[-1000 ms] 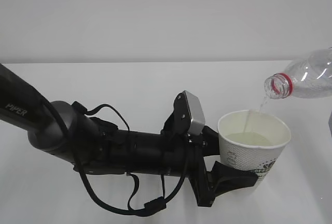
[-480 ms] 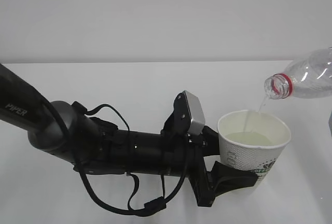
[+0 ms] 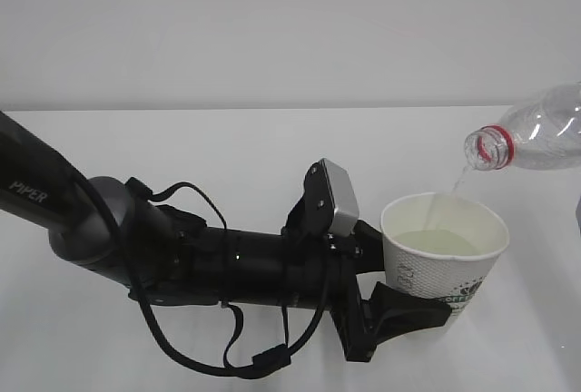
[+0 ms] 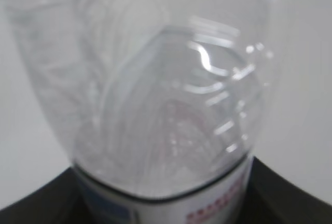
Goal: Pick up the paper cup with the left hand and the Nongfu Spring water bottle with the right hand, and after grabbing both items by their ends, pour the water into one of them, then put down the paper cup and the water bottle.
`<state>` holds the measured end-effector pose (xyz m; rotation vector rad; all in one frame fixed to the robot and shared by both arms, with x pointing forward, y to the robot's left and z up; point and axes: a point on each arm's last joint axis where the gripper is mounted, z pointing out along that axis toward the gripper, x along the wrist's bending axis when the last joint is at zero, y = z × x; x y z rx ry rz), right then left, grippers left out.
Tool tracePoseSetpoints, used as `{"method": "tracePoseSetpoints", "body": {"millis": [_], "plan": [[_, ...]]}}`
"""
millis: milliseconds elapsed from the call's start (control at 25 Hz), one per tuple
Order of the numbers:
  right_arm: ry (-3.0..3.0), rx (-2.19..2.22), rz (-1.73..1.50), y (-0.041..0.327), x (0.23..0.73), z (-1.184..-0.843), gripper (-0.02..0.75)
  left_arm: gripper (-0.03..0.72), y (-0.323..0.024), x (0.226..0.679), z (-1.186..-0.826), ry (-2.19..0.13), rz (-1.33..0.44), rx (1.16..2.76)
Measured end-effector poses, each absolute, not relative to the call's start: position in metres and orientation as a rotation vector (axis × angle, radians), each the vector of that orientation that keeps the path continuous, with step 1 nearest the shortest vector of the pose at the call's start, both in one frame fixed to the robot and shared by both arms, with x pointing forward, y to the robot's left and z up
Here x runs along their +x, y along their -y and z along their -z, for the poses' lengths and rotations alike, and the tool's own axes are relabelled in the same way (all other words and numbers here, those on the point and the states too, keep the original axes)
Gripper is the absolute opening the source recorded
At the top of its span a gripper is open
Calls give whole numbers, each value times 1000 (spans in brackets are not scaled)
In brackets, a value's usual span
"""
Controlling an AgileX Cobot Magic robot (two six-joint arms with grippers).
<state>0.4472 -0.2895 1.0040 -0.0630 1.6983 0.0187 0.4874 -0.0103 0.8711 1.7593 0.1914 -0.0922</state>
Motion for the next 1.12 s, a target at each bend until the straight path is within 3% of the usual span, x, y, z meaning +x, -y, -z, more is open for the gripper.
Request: {"method": "tracePoseSetpoints", "body": {"millis": [1120], "plan": [[-1697, -68, -13, 290, 447, -1004, 440, 501, 10, 487, -871, -191, 92, 1759]]}}
